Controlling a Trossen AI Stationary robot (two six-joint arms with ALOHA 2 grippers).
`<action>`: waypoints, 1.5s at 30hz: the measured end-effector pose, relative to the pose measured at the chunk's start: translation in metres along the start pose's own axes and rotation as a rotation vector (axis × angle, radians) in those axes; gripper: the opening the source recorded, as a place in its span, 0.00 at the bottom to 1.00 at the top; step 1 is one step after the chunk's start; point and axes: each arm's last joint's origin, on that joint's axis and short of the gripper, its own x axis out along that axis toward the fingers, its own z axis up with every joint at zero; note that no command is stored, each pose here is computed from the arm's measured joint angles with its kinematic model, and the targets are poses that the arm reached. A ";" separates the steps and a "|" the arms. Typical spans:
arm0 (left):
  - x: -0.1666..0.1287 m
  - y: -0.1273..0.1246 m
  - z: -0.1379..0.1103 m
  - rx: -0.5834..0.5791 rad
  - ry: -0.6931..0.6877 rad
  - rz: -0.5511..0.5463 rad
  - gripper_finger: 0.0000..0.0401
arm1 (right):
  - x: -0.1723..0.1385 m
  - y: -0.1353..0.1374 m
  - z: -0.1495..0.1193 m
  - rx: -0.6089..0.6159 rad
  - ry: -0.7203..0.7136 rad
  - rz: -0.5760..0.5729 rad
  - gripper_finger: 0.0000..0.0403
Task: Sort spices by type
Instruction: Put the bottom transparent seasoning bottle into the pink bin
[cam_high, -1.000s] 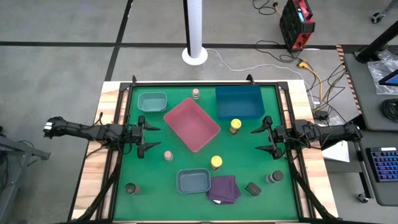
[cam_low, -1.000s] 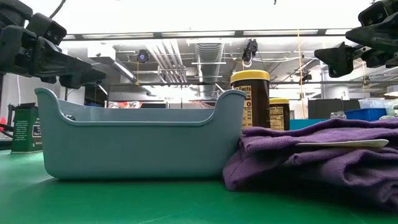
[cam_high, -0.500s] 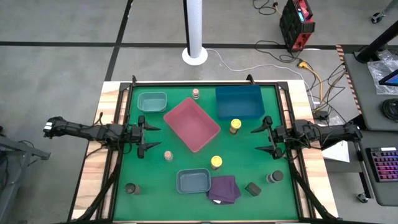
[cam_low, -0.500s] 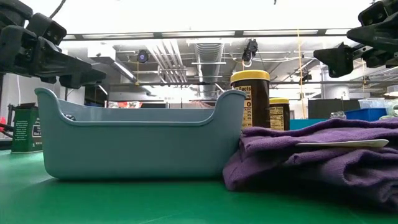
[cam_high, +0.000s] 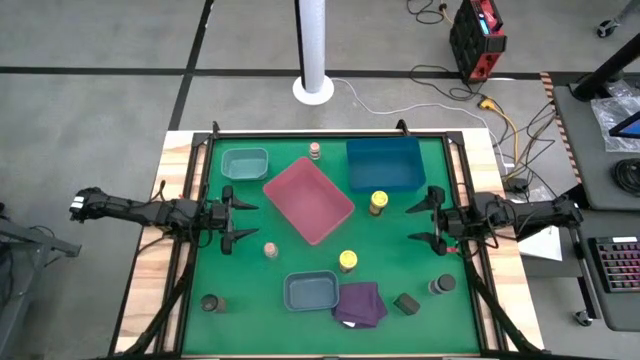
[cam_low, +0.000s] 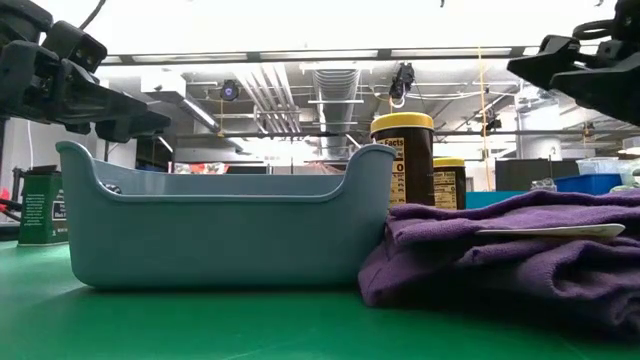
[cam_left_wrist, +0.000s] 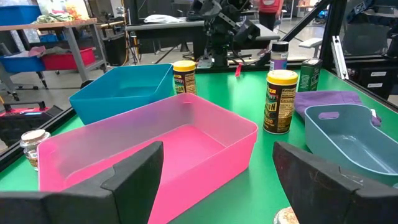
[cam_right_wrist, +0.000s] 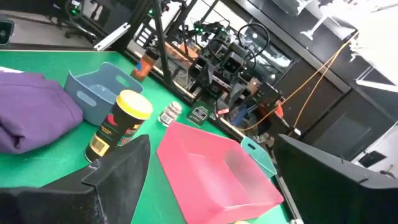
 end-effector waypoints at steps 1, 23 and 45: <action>0.000 0.000 0.000 0.000 0.001 0.000 0.71 | 0.000 0.000 0.000 0.010 -0.003 -0.003 0.82; -0.014 0.009 0.051 -0.626 -0.559 0.044 0.71 | -0.009 -0.058 0.055 0.726 -0.393 -0.652 0.86; -0.031 0.010 0.182 -0.921 0.784 0.417 0.71 | 0.042 -0.148 0.152 0.765 0.363 -0.811 0.86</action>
